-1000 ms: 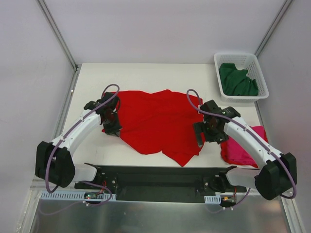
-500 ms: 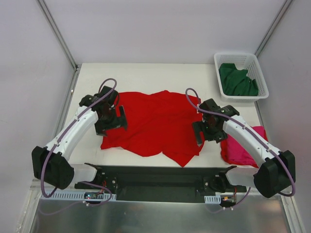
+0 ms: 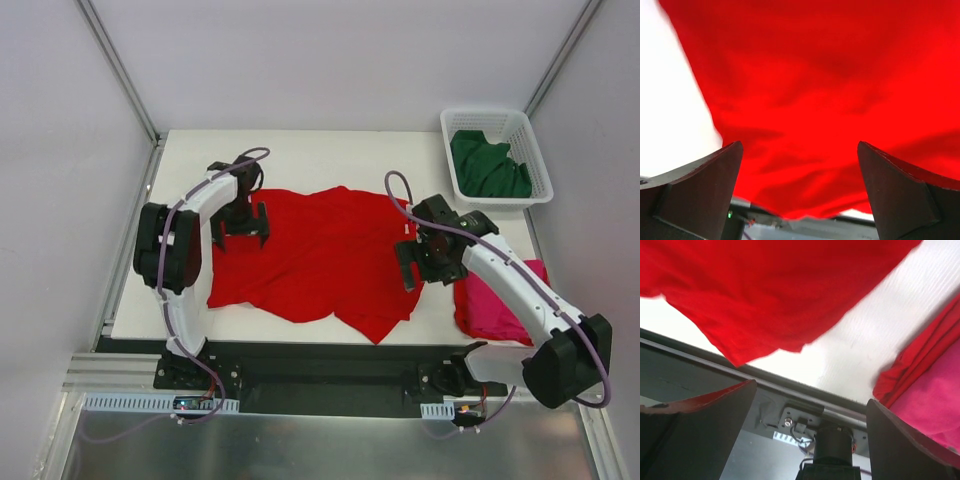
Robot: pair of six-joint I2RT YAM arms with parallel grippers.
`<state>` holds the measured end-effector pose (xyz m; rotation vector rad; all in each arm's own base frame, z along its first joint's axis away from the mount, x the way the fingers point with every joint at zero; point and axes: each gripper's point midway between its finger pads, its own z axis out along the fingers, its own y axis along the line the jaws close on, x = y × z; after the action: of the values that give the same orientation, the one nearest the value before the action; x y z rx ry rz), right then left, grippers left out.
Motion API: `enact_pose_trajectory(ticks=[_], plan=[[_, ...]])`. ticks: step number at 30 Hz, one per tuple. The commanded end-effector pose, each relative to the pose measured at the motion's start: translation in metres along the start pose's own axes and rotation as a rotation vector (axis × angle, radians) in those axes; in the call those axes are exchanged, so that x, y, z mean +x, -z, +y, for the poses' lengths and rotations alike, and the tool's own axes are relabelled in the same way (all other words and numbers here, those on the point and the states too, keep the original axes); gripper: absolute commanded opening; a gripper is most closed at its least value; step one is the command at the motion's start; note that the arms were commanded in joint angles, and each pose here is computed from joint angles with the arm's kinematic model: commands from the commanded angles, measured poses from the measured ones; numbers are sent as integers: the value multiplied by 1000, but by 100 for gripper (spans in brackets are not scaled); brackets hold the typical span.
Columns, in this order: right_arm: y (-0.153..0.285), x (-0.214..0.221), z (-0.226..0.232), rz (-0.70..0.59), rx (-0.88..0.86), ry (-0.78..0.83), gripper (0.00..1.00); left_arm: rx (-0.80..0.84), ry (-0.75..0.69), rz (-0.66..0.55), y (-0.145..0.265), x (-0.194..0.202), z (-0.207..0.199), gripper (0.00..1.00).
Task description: Fold and stack the t-shirts
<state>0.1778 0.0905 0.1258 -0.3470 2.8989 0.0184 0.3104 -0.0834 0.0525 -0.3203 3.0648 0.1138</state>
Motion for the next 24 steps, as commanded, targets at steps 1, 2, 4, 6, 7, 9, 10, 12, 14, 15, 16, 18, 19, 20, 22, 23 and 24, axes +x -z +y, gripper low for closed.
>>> enact_pose_trajectory(ticks=[1,2,4,6,7,9,10,12,14,15,16,18,19,20,22,23,24], plan=[[16,-40,4,-63,-17,7,96,22,-39,-27,-5,-36,-2,100],[25,-54,12,-83,-54,5,96,27,-40,-20,-10,-39,-2,99],[25,-62,17,-67,-68,-15,96,32,-43,10,-24,-49,0,99],[35,-70,32,-83,-144,-31,96,39,-44,20,-31,-55,0,84],[37,-71,34,-83,-152,-34,96,44,-47,24,-36,-62,1,75],[43,-69,33,-92,-156,-41,96,46,-39,21,-39,-70,2,40],[44,-67,32,-91,-153,-41,96,50,-34,19,-44,-78,3,33],[44,-60,30,-76,-148,-41,96,52,-36,22,-48,-85,3,16],[46,-53,29,-73,-146,-42,96,59,-34,29,-54,-95,3,13],[46,-50,27,-69,-143,-45,96,69,-28,26,-54,-100,2,3],[47,-46,27,-69,-143,-48,96,71,-20,10,-53,-111,0,0],[47,-40,26,-61,-143,-51,96,63,-11,-7,-48,-125,1,0],[46,-36,25,-53,-142,-54,96,73,0,-40,-37,-141,-2,0],[47,-33,26,-55,-147,-58,96,86,19,-71,-30,-150,-2,0],[47,-29,24,-52,-143,-63,96,97,95,-118,-15,-162,7,0],[46,-26,24,-48,-147,-63,96,98,111,-135,-10,-167,10,0],[45,-24,24,-45,-147,-63,96,103,133,-175,5,-174,14,0]])
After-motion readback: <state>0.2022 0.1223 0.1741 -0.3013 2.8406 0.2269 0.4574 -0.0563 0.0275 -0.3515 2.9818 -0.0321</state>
